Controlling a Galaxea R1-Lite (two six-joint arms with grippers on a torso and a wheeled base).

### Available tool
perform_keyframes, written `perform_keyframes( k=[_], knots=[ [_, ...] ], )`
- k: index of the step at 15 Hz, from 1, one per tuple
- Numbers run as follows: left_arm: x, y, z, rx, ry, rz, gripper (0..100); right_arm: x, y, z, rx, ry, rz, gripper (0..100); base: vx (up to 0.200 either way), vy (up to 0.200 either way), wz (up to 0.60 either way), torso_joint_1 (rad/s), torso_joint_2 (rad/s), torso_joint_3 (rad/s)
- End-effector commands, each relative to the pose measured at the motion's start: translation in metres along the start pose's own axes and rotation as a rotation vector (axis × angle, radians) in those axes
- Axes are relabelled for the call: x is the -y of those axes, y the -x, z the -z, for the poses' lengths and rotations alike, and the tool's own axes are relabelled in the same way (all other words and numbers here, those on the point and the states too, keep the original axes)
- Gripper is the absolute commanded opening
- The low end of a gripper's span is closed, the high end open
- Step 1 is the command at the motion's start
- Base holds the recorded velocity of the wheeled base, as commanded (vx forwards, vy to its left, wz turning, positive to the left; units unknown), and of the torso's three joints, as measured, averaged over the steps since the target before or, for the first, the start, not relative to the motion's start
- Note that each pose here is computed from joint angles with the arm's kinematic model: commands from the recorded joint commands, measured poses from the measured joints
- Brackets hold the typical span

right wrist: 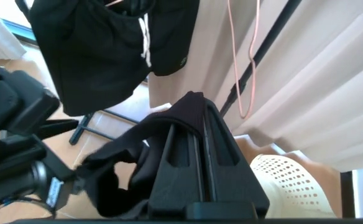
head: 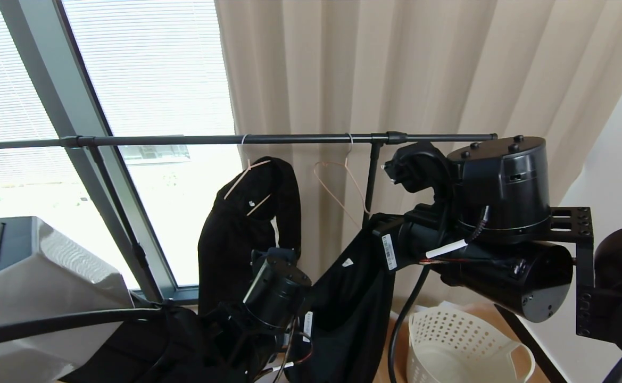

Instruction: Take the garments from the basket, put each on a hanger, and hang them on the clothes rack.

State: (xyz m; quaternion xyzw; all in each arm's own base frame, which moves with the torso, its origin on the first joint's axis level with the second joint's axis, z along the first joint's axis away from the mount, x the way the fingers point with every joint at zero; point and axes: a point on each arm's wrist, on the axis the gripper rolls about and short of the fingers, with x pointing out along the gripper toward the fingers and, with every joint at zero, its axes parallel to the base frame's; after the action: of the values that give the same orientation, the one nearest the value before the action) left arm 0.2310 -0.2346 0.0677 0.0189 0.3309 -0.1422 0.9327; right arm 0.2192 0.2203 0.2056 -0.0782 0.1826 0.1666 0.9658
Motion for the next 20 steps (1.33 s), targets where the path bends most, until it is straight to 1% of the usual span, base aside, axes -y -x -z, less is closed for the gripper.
perform_keyframes(
  k=[1,2,3,4,5,6,7,8,9,10,11,13,15,16,18,19,20],
  knots=[
    [-0.001,0.017,-0.013,0.054,0.011,0.025,0,0.011,-0.004,0.001,-0.008,0.004,0.033,0,0.000,0.000,0.00,0.000,0.00,0.000],
    [-0.004,0.030,-0.023,0.093,0.019,0.039,0,0.018,-0.006,0.003,-0.019,0.031,0.056,0,0.000,0.000,0.00,0.000,0.00,0.000],
    [-0.006,0.038,-0.028,0.116,0.022,0.046,0,0.023,-0.006,0.004,-0.022,0.050,0.068,0,0.000,0.000,0.00,0.000,0.00,0.000],
    [-0.012,0.048,-0.037,0.152,0.014,0.049,0,0.027,-0.007,0.007,-0.036,0.076,0.081,0,0.000,0.000,0.00,0.000,0.00,0.000],
    [-0.020,0.055,-0.045,0.185,-0.006,0.039,0,0.028,-0.005,0.012,-0.049,0.109,0.081,0,0.000,0.000,0.00,0.000,0.00,0.000],
    [-0.033,0.063,-0.058,0.229,-0.053,0.011,0,0.029,-0.006,0.025,-0.096,0.199,0.080,0,0.000,0.000,0.00,0.000,0.00,0.000],
    [-0.036,0.068,-0.069,0.261,-0.061,0.021,0,0.030,-0.005,0.036,-0.130,0.258,0.091,0,0.000,0.000,0.00,0.000,0.00,0.000],
    [-0.035,0.073,-0.076,0.281,-0.063,0.040,0,0.030,-0.004,0.039,-0.141,0.301,0.105,0,0.000,0.000,0.00,0.000,0.00,0.000],
    [-0.035,0.076,-0.078,0.275,-0.070,0.053,0,0.028,-0.004,0.042,-0.150,0.324,0.119,0,0.000,0.000,0.00,0.000,0.00,0.000],
    [-0.035,0.077,-0.077,0.250,-0.083,0.074,0,0.020,0.000,0.044,-0.149,0.344,0.135,0,0.000,0.000,0.00,0.000,0.00,0.000],
    [-0.035,0.077,-0.077,0.242,-0.087,0.091,0,0.017,0.001,0.045,-0.145,0.352,0.143,0,0.000,0.000,0.00,0.000,0.00,0.000],
    [-0.038,0.075,-0.078,0.223,-0.092,0.169,0,0.015,0.004,0.043,-0.134,0.351,0.155,0,0.000,0.000,0.00,0.000,0.00,0.000],
    [-0.041,0.071,-0.078,0.210,-0.095,0.179,0,0.018,0.011,0.039,-0.116,0.344,0.152,0,0.000,0.000,0.00,0.000,0.00,0.000],
    [-0.041,0.068,-0.078,0.209,-0.109,0.176,0,0.019,0.013,0.038,-0.116,0.342,0.154,0,0.000,0.000,0.00,0.000,0.00,0.000],
    [-0.041,0.068,-0.084,0.228,-0.123,0.175,0,0.022,0.020,0.039,-0.116,0.355,0.152,0,0.000,0.000,0.00,0.000,0.00,0.000],
    [-0.042,0.067,-0.087,0.236,-0.124,0.180,0,0.023,0.022,0.040,-0.124,0.374,0.151,0,0.000,0.000,0.00,0.000,0.00,0.000],
    [-0.042,0.068,-0.093,0.252,-0.134,0.210,0,0.027,0.030,0.044,-0.136,0.423,0.146,0,0.000,0.000,0.00,0.000,0.00,0.000]
  ],
)
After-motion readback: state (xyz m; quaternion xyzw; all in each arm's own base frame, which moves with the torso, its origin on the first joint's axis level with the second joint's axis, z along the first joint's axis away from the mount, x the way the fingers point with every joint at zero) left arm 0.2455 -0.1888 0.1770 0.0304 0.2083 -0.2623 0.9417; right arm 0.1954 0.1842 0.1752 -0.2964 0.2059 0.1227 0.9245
